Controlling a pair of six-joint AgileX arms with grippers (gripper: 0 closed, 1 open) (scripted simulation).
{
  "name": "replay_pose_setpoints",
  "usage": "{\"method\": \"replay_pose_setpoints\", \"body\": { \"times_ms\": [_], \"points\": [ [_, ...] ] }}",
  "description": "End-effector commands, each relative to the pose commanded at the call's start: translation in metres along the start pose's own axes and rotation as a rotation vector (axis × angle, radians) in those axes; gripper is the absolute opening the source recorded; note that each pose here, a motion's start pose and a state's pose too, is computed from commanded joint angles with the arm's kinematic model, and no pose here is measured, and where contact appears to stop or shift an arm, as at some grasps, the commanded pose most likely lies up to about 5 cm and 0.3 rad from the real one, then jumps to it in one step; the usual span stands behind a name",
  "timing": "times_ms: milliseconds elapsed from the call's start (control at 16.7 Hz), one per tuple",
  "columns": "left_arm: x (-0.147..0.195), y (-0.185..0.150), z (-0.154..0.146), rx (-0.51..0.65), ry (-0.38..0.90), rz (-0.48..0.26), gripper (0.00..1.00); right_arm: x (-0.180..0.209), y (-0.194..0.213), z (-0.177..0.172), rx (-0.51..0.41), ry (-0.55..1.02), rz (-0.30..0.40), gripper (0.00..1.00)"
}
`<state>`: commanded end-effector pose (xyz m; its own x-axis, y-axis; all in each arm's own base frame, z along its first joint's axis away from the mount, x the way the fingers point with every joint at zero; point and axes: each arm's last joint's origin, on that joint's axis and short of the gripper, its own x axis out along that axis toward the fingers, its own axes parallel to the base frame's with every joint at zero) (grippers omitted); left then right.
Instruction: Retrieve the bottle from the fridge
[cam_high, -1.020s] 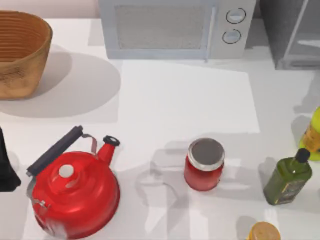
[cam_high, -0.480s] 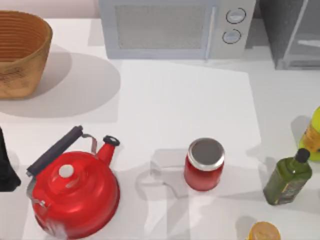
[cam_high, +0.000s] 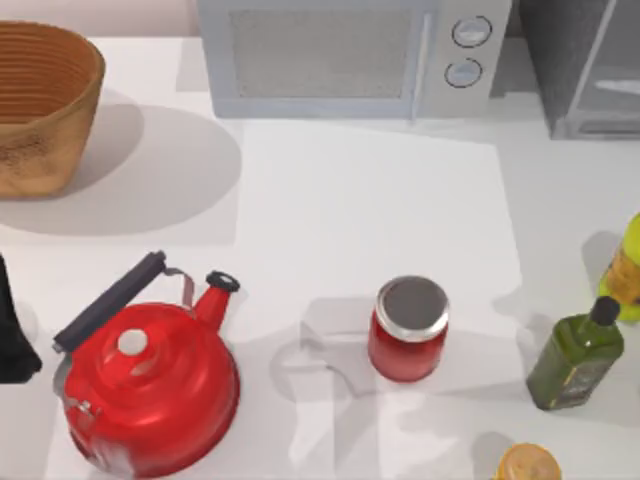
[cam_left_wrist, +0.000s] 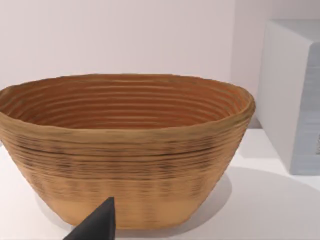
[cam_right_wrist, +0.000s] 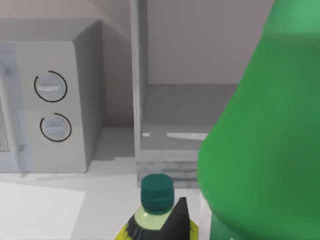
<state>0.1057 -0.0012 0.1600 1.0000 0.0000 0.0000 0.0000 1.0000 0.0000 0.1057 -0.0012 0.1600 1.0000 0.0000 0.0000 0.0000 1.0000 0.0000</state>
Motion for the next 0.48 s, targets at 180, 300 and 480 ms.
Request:
{"method": "replay_pose_setpoints", "body": {
  "times_ms": [180,300,480],
  "points": [
    [0.000,0.000,0.000,0.000,0.000,0.000,1.00,0.000,0.000,0.000,0.002,0.001,-0.001,0.00],
    [0.000,0.000,0.000,0.000,0.000,0.000,1.00,0.000,0.000,0.002,0.003,-0.001,0.000,0.00],
    [0.000,0.000,0.000,0.000,0.000,0.000,1.00,0.004,0.006,0.018,0.015,-0.019,0.014,0.00]
  ]
}}
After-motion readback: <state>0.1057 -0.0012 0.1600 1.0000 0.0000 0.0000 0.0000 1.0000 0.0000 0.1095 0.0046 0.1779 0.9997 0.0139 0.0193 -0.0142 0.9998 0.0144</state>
